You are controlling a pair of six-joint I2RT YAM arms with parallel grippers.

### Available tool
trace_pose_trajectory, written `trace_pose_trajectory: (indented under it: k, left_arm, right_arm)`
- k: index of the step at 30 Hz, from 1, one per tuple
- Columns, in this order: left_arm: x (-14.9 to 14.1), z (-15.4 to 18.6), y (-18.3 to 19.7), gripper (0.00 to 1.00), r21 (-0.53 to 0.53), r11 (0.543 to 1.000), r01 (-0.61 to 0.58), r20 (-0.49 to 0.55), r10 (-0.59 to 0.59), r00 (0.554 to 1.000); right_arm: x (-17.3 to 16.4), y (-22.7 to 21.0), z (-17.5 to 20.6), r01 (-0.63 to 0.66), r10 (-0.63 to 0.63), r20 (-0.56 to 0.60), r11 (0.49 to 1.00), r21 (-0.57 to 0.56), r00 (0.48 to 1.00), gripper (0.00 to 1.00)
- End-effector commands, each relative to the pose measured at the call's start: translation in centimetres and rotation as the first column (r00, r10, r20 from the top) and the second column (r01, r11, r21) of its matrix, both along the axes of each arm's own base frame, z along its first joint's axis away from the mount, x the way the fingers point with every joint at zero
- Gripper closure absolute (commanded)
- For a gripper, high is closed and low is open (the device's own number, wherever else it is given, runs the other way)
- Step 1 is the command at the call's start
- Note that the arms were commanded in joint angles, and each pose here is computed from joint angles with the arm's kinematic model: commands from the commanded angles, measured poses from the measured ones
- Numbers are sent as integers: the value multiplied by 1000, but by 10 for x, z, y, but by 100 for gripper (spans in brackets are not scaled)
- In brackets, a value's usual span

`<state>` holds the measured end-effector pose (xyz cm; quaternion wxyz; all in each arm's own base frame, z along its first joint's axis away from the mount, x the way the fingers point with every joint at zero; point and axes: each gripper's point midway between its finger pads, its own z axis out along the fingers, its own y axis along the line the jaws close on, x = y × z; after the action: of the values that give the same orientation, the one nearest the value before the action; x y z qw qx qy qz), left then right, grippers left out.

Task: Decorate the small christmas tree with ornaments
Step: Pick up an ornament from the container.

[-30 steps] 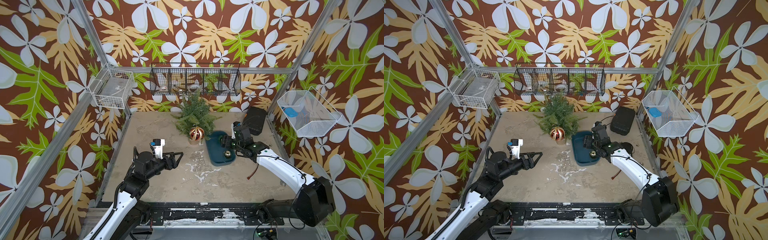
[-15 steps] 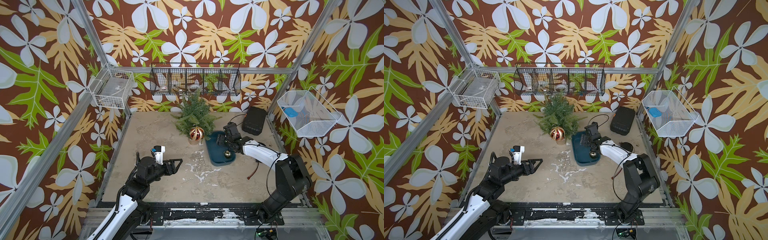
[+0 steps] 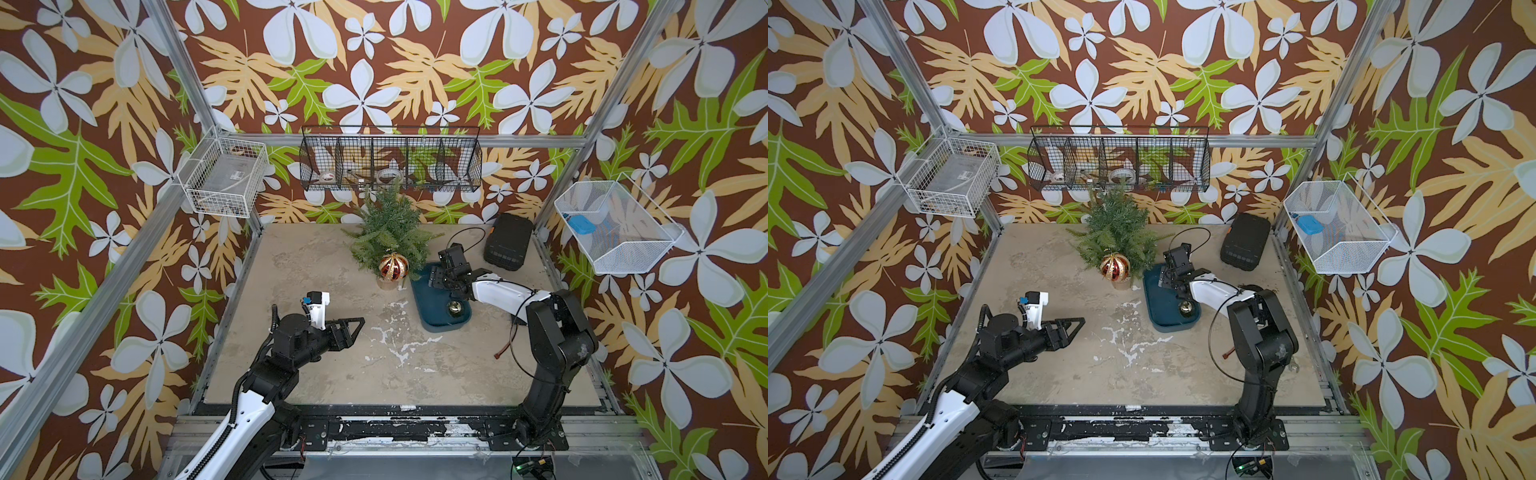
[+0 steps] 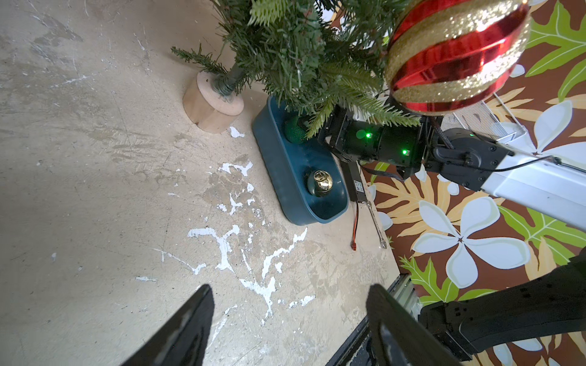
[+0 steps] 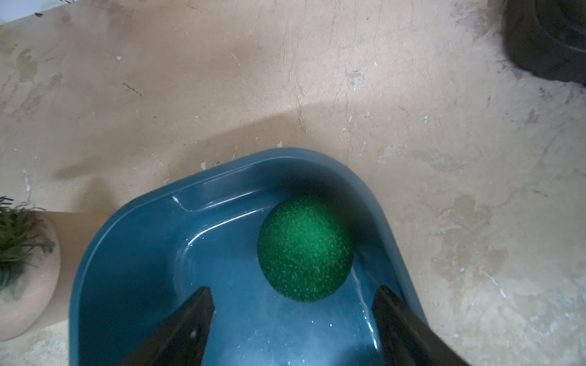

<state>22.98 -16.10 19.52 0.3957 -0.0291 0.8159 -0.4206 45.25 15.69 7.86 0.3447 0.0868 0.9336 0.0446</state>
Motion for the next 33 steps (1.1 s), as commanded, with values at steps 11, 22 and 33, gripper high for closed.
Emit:
trace_pose_trajectory:
  k: [11, 22, 33]
  left_arm:
    - [2, 3, 0, 23, -1, 1000, -5, 15, 5, 1000]
    - [3, 1, 1, 23, 2, 1000, -8, 9, 8, 1000]
    - [3, 1, 1, 24, 3, 1000, -11, 10, 11, 1000]
  right_arm:
    - [16, -2, -18, 10, -10, 2, 998, -66, 1000, 20]
    - [26, 0, -26, -6, 5, -4, 995, -96, 1000, 27]
    - [25, 1, -31, -21, 20, -13, 996, -90, 1000, 40]
